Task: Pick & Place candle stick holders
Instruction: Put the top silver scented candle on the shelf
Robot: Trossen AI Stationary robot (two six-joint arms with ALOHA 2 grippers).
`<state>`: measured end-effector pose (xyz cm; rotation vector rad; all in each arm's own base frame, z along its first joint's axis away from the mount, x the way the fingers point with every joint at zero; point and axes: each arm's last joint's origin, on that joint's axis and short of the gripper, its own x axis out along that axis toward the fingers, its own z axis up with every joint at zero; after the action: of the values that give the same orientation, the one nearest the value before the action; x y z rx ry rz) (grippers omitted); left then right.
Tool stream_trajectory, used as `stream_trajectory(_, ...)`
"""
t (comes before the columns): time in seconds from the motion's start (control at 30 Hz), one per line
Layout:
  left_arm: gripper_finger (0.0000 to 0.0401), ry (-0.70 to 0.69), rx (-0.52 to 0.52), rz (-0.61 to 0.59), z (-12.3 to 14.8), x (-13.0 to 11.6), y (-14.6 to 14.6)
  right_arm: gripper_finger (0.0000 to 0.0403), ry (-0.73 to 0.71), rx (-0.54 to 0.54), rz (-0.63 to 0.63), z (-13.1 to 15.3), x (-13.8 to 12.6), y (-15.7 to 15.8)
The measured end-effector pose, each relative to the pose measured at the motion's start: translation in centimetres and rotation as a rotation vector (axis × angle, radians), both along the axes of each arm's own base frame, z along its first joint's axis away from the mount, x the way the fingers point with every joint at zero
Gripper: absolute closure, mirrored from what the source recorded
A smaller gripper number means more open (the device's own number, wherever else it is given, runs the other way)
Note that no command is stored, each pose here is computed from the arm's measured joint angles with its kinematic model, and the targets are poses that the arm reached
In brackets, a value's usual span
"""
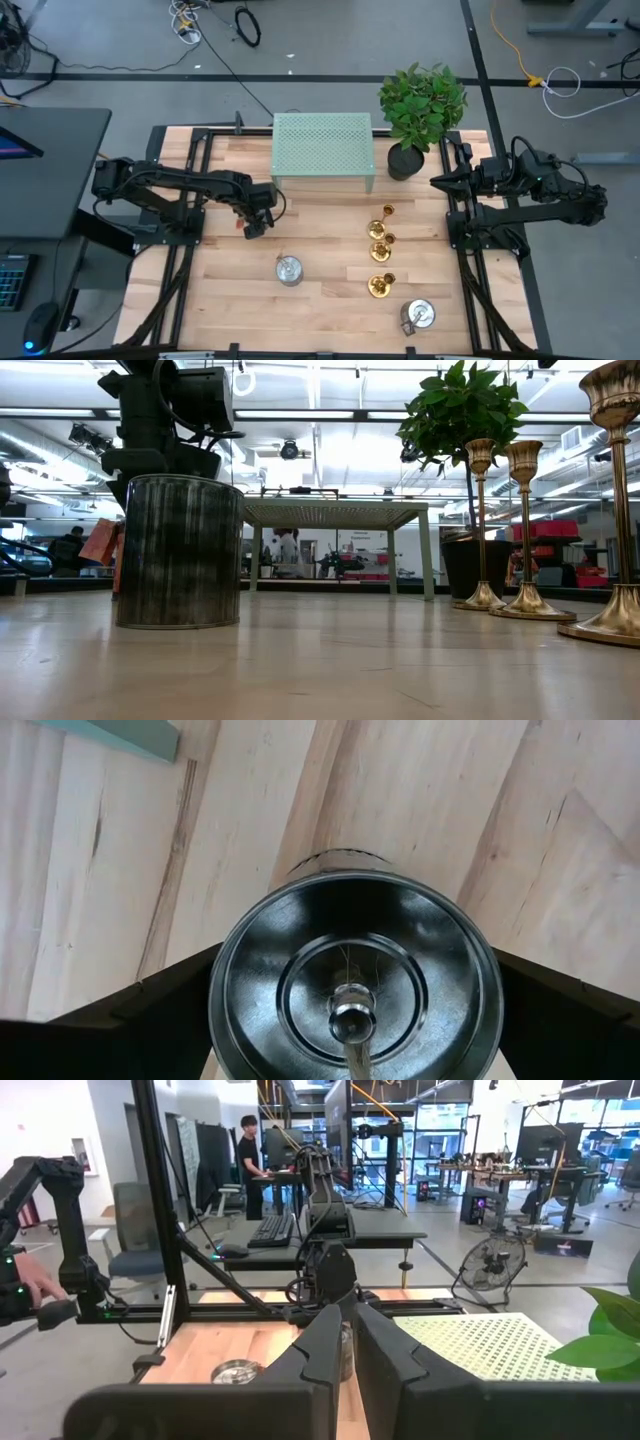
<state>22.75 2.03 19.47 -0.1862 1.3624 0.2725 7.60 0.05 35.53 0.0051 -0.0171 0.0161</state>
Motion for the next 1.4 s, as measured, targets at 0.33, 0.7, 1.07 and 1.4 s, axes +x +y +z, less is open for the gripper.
stream_trajectory(0.33,0.0035,0.035,0.010,-0.006,0.0,-0.3,0.0,0.0366,0.000,0.001,0.000,0.0,0.0,0.0)
stream_trajectory(0.7,0.0035,0.011,0.014,0.020,0.0,-0.1,0.0,0.0366,0.000,0.001,0.000,0.0,0.0,0.0)
stream_trajectory(1.07,0.0035,0.021,-0.009,0.006,2.5,0.3,-1.4,0.0366,0.000,0.000,0.000,0.0,0.0,0.0)
stream_trajectory(1.4,0.0035,-0.089,0.022,-0.013,12.0,1.3,-2.5,0.0366,0.000,0.000,0.000,0.0,0.0,0.0)
